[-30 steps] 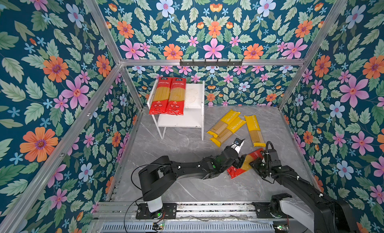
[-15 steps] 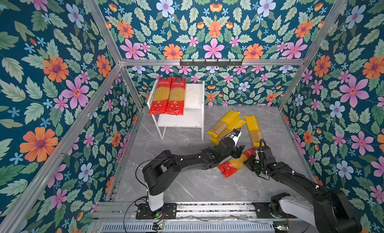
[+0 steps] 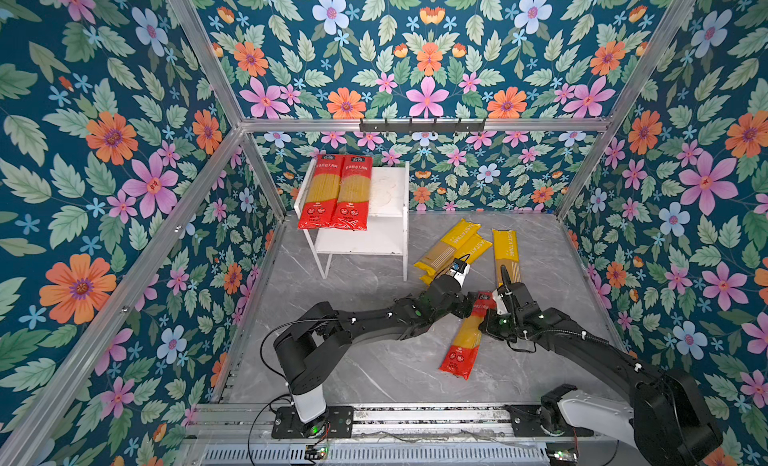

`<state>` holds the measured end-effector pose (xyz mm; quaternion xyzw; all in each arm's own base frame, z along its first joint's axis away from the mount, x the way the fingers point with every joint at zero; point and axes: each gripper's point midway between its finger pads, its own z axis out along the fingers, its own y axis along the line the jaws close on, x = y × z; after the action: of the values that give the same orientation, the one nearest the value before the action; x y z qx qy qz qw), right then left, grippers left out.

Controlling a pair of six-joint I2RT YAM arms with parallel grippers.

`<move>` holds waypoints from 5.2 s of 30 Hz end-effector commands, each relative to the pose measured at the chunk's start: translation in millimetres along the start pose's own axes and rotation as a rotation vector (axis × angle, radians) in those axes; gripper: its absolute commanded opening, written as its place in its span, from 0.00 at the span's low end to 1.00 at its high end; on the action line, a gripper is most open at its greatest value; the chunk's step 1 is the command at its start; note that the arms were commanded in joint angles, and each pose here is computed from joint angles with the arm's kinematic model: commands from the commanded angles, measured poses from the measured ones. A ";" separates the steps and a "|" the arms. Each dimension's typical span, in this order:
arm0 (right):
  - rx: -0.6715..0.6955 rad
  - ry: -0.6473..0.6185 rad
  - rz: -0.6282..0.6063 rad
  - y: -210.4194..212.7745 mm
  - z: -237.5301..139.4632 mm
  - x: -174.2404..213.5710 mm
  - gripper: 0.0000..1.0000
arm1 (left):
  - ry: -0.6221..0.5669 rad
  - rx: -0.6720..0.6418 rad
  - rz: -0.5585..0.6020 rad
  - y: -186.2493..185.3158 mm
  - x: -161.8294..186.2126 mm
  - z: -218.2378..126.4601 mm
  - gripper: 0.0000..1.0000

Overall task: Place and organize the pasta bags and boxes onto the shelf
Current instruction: 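Grasp the red bag's middle with the left gripper beside the right gripper, then lift the red bag upright with both grippers and tilt it toward the shelf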

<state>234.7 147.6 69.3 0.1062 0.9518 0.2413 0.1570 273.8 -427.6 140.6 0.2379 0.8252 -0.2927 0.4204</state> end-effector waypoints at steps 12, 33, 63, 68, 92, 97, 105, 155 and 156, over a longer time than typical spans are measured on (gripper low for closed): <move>-0.177 -0.061 0.288 -33.2 -6.1 -22.5 0.59 | 0.200 0.004 -0.122 10.4 71.4 11.4 0.68; -0.417 -0.114 0.246 -16.5 27.7 -29.4 0.10 | 0.244 0.154 -0.235 -7.5 104.7 18.8 0.34; -1.050 -0.556 -0.651 174.6 -193.1 -34.2 0.00 | -0.267 0.636 -0.062 -40.9 -24.9 -123.3 0.83; -1.106 -0.528 -0.664 187.4 -194.8 -29.1 0.00 | -0.261 0.670 -0.069 -45.3 -24.4 -119.7 0.79; -0.899 -0.256 -0.596 158.8 -137.0 -13.7 0.64 | -0.223 0.821 -0.035 -70.2 -38.3 -145.9 0.19; -0.976 -0.218 -0.627 170.4 -137.4 -12.4 0.61 | -0.206 0.849 -0.046 -76.0 -42.1 -144.6 0.18; -0.751 -0.290 -0.528 137.5 -120.6 -38.3 0.62 | -0.181 0.781 -0.053 -62.3 -38.6 -140.2 0.16; -1.049 -0.601 -0.172 206.9 -176.3 -135.9 0.00 | -0.517 0.750 -0.632 -10.9 -78.9 -160.4 0.55; -1.046 -0.603 -0.170 206.4 -175.4 -135.1 0.00 | -0.522 0.748 -0.649 -10.1 -78.9 -159.1 0.53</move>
<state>320.1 223.8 312.1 -0.0020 0.6802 0.6157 0.3978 220.3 -344.8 262.7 0.0511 0.6044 -0.7026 0.3720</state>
